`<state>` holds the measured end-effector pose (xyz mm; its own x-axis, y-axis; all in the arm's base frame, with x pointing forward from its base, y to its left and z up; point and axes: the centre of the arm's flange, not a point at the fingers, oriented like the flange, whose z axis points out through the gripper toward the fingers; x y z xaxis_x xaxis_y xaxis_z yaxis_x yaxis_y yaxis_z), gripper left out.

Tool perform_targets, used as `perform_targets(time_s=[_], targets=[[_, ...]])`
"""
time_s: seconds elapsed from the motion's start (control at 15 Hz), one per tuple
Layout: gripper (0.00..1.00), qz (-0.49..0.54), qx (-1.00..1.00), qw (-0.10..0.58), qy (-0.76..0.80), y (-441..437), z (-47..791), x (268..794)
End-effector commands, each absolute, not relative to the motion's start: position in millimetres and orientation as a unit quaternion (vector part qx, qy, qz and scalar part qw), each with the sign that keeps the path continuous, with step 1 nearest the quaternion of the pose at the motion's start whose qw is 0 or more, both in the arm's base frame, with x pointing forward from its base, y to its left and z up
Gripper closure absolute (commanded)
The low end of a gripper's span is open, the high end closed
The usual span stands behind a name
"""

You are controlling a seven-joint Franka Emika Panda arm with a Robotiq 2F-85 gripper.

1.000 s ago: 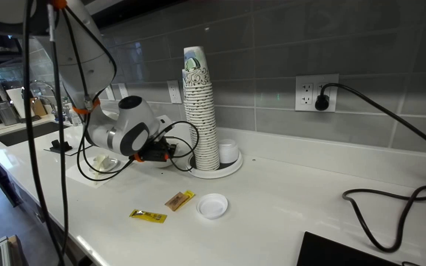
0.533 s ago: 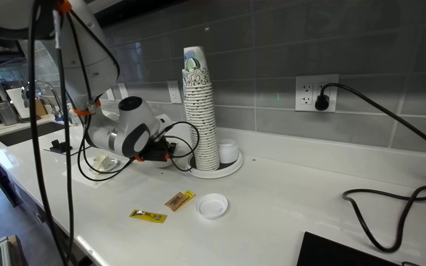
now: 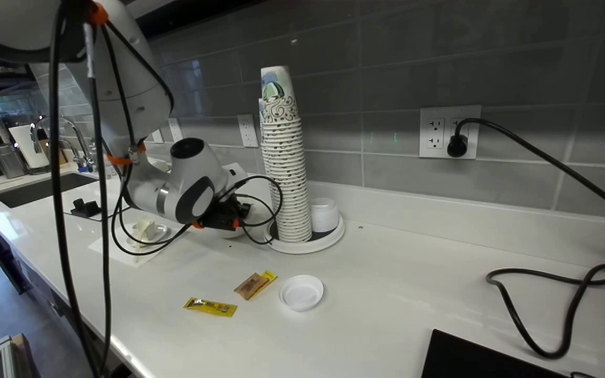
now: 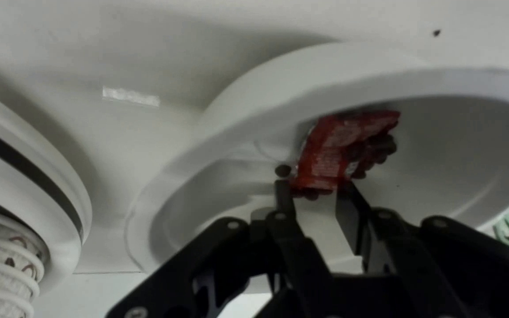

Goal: Take the three yellow packets out of the white bowl

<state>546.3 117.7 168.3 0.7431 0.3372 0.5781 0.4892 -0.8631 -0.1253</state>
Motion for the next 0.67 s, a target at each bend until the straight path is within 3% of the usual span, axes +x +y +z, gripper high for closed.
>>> perform_targets(time_s=[0.0,0.2,0.4,0.6], targets=[[0.63,-0.286,-0.925,0.138,-0.208,120.2,161.4,555.0],[0.87,-0.286,-0.925,0.145,-0.204,121.0,160.3,555.8],[1.00,-0.283,-0.926,0.149,-0.202,122.0,157.7,556.1],[1.00,-0.280,-0.928,0.143,-0.200,122.5,157.9,556.8]])
